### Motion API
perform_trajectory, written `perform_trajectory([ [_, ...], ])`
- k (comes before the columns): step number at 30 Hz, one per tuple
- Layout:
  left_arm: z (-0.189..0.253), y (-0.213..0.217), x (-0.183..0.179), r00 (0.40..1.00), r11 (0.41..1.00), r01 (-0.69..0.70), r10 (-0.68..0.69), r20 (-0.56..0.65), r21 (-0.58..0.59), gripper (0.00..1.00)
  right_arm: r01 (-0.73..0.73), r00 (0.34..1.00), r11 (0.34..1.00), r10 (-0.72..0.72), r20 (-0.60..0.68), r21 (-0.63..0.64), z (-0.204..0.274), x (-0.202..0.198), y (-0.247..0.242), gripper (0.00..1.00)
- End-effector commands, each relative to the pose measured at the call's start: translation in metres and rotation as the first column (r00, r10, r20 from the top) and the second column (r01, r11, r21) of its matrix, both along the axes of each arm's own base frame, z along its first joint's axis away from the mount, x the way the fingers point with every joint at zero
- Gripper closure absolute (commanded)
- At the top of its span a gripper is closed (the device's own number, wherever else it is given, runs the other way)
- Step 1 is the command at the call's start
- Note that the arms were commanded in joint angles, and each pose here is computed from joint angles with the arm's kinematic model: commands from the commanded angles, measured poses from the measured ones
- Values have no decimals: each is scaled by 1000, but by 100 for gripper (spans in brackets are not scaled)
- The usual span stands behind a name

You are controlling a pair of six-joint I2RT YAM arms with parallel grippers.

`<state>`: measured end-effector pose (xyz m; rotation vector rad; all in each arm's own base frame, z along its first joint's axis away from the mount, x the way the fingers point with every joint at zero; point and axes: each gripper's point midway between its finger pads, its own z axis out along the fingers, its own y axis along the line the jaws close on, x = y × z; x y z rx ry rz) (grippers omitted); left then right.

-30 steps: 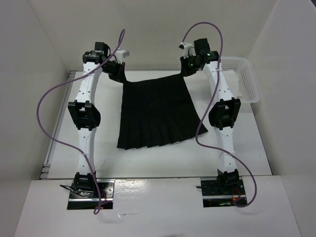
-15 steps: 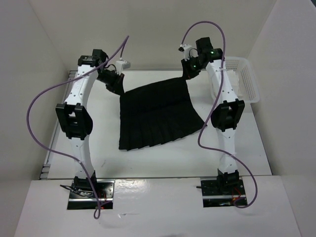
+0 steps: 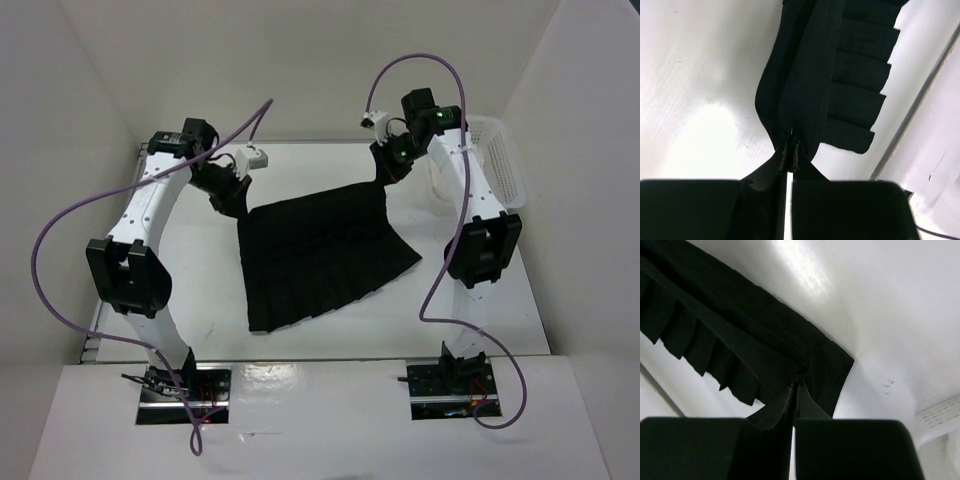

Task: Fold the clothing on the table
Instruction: Fold the skirt

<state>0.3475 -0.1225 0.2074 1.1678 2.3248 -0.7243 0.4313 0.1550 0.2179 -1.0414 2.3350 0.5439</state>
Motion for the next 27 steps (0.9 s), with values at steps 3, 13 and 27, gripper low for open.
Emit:
perform_trajectory([
  [3,-7,-1,-29,998,996,70,-69,-15,46,92,-84,996,995,84,-13,-45,1,-46,-12,100],
  [13,-23,-22,-96,980,978,187,-180,-84,87,77,-133,987,969,110,-120,-208,-48,-101,-43,100],
  [27,-14,-31,-153,974,970,223,-216,-74,96,52,-298,947,872,219,-233,-389,-78,-179,-48,99],
])
